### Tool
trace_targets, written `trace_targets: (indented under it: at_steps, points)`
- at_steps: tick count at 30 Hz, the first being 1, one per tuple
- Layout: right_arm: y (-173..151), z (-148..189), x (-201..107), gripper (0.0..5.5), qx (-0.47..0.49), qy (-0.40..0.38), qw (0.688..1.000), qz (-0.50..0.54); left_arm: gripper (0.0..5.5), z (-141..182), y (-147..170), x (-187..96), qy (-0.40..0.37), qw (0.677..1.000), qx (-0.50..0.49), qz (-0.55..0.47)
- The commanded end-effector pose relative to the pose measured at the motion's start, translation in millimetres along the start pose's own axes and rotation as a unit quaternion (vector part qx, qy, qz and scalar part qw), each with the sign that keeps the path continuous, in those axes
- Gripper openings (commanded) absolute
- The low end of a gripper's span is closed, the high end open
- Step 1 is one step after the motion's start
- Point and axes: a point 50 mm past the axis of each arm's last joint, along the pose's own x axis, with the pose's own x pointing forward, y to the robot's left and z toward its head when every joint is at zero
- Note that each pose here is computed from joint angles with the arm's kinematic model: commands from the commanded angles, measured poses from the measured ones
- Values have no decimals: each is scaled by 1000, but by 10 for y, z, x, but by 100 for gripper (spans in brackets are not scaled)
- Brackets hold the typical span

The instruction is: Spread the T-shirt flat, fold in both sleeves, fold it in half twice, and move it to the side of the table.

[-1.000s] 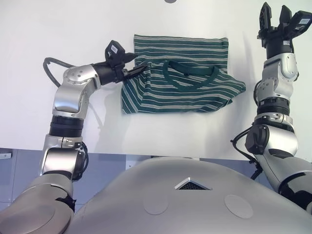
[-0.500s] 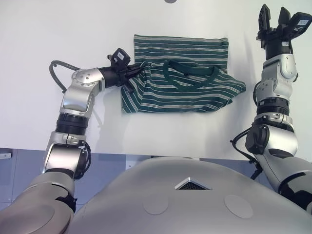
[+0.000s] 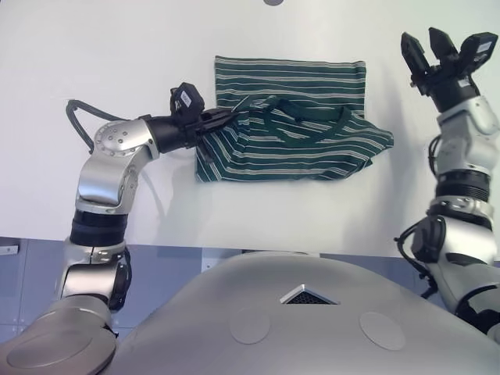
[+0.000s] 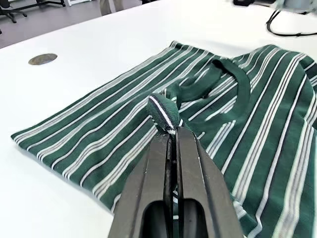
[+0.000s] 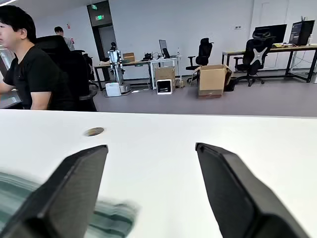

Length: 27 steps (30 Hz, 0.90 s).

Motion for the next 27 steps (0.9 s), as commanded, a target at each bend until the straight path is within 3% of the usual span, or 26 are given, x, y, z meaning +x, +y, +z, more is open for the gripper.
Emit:
trace_targets:
  at_steps: [1, 5, 12, 16, 27]
  points:
    - [-28, 118, -525, 331, 53, 113, 984, 124, 1, -48, -27, -185, 16, 1000, -8, 9]
    - [13, -116, -785, 331, 107, 211, 959, 154, 1, -100, 5, -234, 29, 999, -10, 28]
    - [170, -490, -665, 331, 196, 190, 954, 124, 1, -179, 41, -235, 46, 998, -11, 36]
    - [164, -617, -698, 331, 214, 217, 946, 109, 1, -189, 39, -230, 48, 998, -11, 33]
    - [268, -704, -680, 100, 220, 230, 940, 125, 0, -220, 32, -222, 55, 998, -11, 28]
